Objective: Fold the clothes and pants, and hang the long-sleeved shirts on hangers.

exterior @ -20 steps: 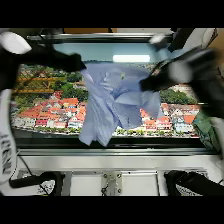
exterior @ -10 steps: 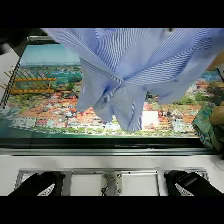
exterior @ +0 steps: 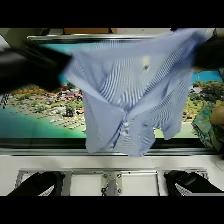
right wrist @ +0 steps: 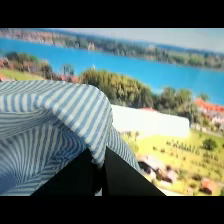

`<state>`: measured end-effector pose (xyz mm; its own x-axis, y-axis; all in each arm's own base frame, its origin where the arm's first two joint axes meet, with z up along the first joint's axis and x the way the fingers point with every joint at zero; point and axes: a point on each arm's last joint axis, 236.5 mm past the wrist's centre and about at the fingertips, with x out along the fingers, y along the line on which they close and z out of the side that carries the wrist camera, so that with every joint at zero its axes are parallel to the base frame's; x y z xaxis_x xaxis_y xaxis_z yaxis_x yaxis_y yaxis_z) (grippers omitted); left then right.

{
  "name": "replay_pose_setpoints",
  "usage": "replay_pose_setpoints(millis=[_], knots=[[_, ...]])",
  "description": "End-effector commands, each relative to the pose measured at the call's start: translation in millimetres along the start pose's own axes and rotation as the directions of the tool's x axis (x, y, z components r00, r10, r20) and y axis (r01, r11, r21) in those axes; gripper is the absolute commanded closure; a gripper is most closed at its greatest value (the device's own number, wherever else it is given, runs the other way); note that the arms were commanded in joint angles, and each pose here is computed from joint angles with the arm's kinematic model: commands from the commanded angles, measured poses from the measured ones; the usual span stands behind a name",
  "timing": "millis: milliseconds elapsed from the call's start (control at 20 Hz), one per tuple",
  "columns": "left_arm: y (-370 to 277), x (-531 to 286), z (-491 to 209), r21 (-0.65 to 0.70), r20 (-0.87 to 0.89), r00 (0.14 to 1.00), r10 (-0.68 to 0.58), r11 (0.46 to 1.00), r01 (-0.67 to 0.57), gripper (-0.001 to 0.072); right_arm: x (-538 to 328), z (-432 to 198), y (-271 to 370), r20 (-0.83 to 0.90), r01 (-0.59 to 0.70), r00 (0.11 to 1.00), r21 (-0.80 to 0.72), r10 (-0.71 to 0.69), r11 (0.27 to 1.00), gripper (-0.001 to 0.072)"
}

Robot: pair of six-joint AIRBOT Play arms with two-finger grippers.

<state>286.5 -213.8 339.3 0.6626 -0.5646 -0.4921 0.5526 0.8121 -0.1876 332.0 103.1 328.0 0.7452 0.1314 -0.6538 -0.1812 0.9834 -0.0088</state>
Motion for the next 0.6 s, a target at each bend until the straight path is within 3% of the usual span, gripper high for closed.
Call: replay_pose_setpoints(millis=[0, 200, 300, 450, 550], knots=[[50, 54, -124, -0.013, -0.446, 0.881, 0.155, 0.984, -0.180, 0.0694, 58, -98, 12, -0.402, -0.019, 0.916, -0.077, -0.014, 0.997, 0.0694], [71, 103, -229, -0.030, -0.652, 0.741, 0.163, 0.970, -0.240, 0.0694, 82, -179, 36, -0.617, -0.100, 0.785, -0.029, 0.061, 0.995, 0.0694], [67, 123, -262, -0.064, -0.707, 0.697, 0.119, 0.971, -0.231, 0.0694, 92, -193, 36, -0.641, -0.090, 0.766, -0.022, 0.055, 0.996, 0.0693], [47, 150, -266, -0.143, -0.692, 0.721, 0.015, 0.977, -0.158, 0.0694, 103, -185, 39, -0.602, -0.081, 0.795, 0.004, 0.067, 0.997, 0.0693], [49, 150, -253, -0.143, -0.660, 0.751, 0.021, 0.978, -0.154, 0.0693, 103, -185, 40, -0.599, -0.082, 0.798, 0.005, 0.068, 0.997, 0.0693]])
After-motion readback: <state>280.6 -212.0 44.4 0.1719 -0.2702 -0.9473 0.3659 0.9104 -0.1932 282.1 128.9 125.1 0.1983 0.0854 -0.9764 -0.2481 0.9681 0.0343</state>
